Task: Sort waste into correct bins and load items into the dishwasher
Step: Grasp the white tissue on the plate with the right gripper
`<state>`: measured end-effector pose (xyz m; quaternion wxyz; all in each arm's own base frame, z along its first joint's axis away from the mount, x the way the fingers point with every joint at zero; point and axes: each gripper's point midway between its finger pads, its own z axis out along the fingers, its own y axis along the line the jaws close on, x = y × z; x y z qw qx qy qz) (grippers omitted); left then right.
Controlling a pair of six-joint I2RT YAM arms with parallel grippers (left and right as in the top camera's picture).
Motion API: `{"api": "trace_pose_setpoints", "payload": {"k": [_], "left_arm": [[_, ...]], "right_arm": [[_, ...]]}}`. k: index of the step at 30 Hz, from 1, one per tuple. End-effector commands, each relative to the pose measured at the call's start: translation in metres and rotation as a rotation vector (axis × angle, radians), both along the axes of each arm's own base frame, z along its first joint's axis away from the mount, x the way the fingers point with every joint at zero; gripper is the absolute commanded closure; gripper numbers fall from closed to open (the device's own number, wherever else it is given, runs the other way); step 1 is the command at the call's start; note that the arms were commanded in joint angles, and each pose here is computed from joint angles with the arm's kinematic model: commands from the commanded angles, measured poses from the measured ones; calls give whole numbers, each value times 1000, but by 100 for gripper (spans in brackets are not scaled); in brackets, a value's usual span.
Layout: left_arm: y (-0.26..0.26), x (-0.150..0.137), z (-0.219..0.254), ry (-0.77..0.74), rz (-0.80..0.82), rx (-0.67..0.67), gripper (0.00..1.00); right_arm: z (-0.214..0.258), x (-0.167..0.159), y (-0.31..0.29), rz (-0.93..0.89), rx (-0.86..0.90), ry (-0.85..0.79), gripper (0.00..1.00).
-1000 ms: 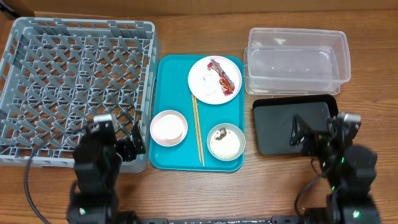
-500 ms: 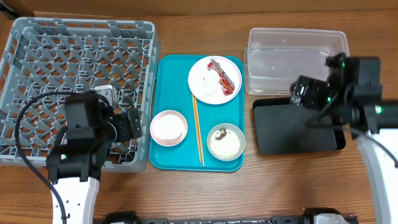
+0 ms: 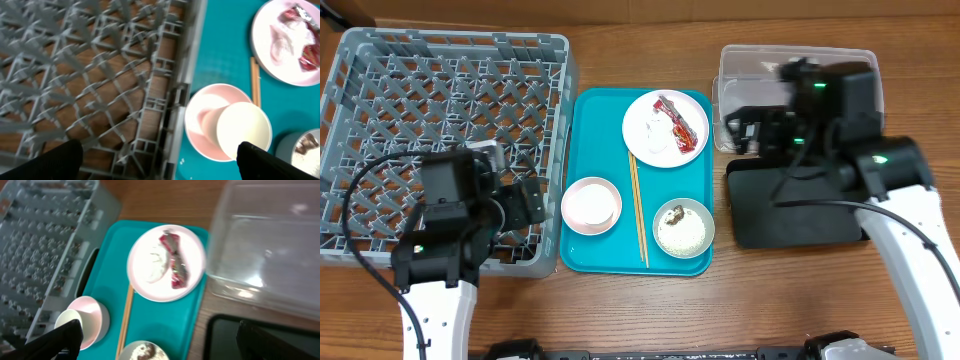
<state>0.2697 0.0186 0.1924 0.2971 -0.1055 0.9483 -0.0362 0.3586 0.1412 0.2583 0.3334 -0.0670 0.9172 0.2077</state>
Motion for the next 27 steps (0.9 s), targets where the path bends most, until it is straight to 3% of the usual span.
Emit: {"api": "trace_pose_setpoints", "payload": {"k": [1,7,14,27], "left_arm": [[21,-1,14,-19,102,-19,0],[37,-8,12,-2,170,-27,0],[37,-8,12,0,170,-27,2],[35,-13,9,23,170,-31,4]], "right_arm": [[5,18,26,35,-92,-45,0],[-20,48,78,106,-113,-47,1],[-102,79,110,87,-118,59,4],[-218,95,123,8,-122,243,28]]}}
